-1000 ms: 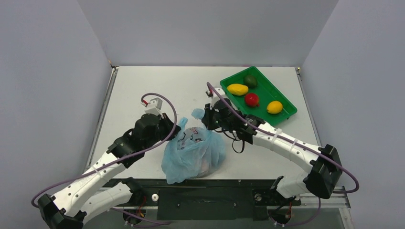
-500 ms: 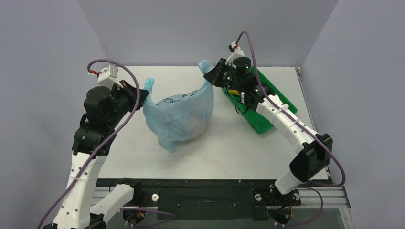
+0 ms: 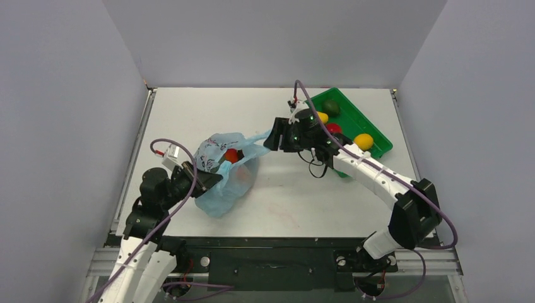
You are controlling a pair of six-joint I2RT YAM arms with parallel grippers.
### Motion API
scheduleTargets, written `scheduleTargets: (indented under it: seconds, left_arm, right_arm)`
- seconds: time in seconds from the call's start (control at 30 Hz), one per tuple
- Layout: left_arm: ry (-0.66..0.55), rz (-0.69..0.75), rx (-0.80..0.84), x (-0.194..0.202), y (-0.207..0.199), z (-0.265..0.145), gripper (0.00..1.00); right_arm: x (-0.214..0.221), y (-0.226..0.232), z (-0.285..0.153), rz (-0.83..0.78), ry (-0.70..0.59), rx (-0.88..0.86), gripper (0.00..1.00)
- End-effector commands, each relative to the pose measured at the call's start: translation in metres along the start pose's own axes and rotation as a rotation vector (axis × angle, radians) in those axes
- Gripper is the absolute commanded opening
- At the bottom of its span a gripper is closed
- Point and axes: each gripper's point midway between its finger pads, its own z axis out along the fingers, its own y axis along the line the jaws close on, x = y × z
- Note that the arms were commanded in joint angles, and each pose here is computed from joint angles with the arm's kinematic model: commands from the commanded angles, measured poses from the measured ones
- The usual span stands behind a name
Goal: Take the fake fruits out of the plastic bag
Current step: Untie the plastic bag at the center of the board.
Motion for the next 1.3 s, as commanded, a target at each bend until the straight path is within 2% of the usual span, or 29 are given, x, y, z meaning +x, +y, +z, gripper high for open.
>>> scheduleTargets:
  seconds: [0.0,0.07,0.13,0.27,0.33,0.37,0.4,0.43,0.63,0.9,1.03,1.1,1.17,1.2,1.23,1.27]
  left_arm:
    - [0.004,-0.131,0.275,0.007,-0.041,-0.009,0.00]
    - [0.015,-0.135,0.268,0.012,-0.038,-0.011,0.00]
    - [0.033,-0.118,0.223,0.018,-0.029,-0.012,0.00]
    - [0.061,-0.088,0.171,0.025,-0.019,-0.015,0.00]
    - [0.046,-0.078,0.163,0.024,-0.020,-0.021,0.00]
    - [0.039,-0.077,0.154,0.023,-0.020,-0.023,0.00]
    - [0.028,-0.066,0.157,0.021,-0.022,-0.026,0.00]
    - [0.016,-0.062,0.147,0.019,-0.023,-0.028,0.00]
    - [-0.023,-0.047,0.124,0.013,-0.025,-0.038,0.00]
    - [-0.012,-0.068,0.117,0.017,-0.023,-0.041,0.00]
    - [-0.006,-0.068,0.095,0.020,-0.018,-0.043,0.00]
    - [-0.003,-0.070,0.085,0.023,-0.015,-0.043,0.00]
    - [-0.004,-0.072,0.079,0.025,-0.012,-0.044,0.00]
    - [-0.005,-0.071,0.078,0.025,-0.011,-0.044,0.00]
    - [-0.008,-0.072,0.073,0.026,-0.008,-0.045,0.00]
    - [-0.009,-0.071,0.072,0.027,-0.008,-0.045,0.00]
  right_arm:
    - [0.010,0.012,-0.042,-0.119,-0.073,0.045,0.59]
    - [0.035,0.013,-0.048,-0.106,-0.055,0.041,0.60]
    - [0.050,0.026,-0.054,-0.089,-0.064,0.001,0.66]
    - [0.070,0.051,-0.059,-0.010,-0.098,-0.088,0.68]
    - [0.075,0.065,-0.057,0.055,-0.128,-0.139,0.68]
    - [0.065,0.074,-0.056,0.088,-0.186,-0.164,0.68]
    - [0.075,0.079,-0.050,0.130,-0.172,-0.174,0.68]
    - [0.069,0.086,-0.047,0.163,-0.205,-0.193,0.68]
    - [0.070,0.126,-0.020,0.327,-0.220,-0.232,0.71]
    - [0.075,0.121,0.021,0.400,-0.236,-0.108,0.71]
    - [0.085,0.108,0.039,0.358,-0.221,-0.024,0.70]
    - [0.092,0.105,0.046,0.334,-0.209,-0.009,0.63]
    - [0.098,0.102,0.050,0.305,-0.205,-0.012,0.51]
    - [0.103,0.099,0.051,0.283,-0.196,-0.012,0.39]
    - [0.104,0.099,0.052,0.270,-0.195,-0.016,0.33]
    - [0.106,0.095,0.053,0.241,-0.192,-0.007,0.20]
